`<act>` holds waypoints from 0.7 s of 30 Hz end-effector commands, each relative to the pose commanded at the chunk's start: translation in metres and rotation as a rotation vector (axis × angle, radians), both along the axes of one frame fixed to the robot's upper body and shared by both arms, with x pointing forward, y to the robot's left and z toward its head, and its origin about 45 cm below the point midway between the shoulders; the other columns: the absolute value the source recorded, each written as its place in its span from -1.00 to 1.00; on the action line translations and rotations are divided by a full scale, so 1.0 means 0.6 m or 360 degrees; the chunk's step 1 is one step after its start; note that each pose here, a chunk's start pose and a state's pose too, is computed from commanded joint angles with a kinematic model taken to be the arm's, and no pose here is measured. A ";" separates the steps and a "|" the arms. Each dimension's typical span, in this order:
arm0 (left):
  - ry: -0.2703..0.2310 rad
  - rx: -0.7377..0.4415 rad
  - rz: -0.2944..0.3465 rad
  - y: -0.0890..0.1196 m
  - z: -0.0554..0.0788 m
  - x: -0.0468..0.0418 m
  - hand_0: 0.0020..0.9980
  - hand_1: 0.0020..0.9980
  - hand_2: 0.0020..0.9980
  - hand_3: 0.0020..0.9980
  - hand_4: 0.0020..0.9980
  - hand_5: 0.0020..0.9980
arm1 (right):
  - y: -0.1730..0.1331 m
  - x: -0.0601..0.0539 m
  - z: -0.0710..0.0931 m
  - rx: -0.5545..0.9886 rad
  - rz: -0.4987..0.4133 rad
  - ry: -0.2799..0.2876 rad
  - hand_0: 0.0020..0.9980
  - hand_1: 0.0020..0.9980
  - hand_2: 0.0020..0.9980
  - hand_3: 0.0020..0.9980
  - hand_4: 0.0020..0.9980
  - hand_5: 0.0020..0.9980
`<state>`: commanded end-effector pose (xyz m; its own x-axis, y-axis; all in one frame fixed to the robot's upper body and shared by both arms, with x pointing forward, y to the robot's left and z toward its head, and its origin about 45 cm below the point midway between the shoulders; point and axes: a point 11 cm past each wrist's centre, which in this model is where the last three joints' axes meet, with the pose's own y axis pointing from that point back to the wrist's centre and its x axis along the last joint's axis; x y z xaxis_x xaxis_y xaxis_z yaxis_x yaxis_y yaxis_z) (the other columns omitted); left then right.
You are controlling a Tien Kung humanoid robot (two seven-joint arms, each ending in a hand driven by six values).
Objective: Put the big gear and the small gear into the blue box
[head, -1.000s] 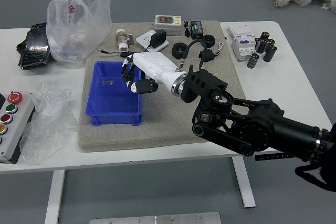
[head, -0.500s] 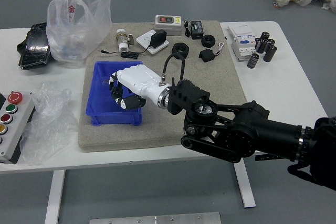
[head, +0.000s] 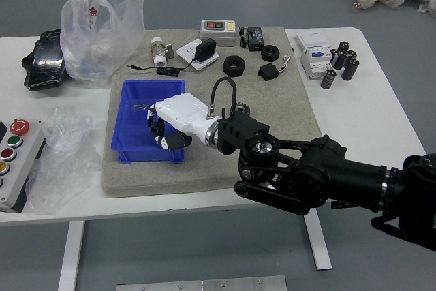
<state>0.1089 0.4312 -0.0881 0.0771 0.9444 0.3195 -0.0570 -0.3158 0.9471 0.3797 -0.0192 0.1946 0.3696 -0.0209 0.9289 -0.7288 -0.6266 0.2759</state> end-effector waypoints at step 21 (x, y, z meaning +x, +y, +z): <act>0.0000 -0.0003 0.0005 -0.002 -0.002 -0.004 0.41 0.25 0.24 0.62 0.42 -0.17 | -0.157 0.091 0.031 0.0142 -0.0492 -0.0002 -0.26 0.34 0.55 0.64 0.65 -0.39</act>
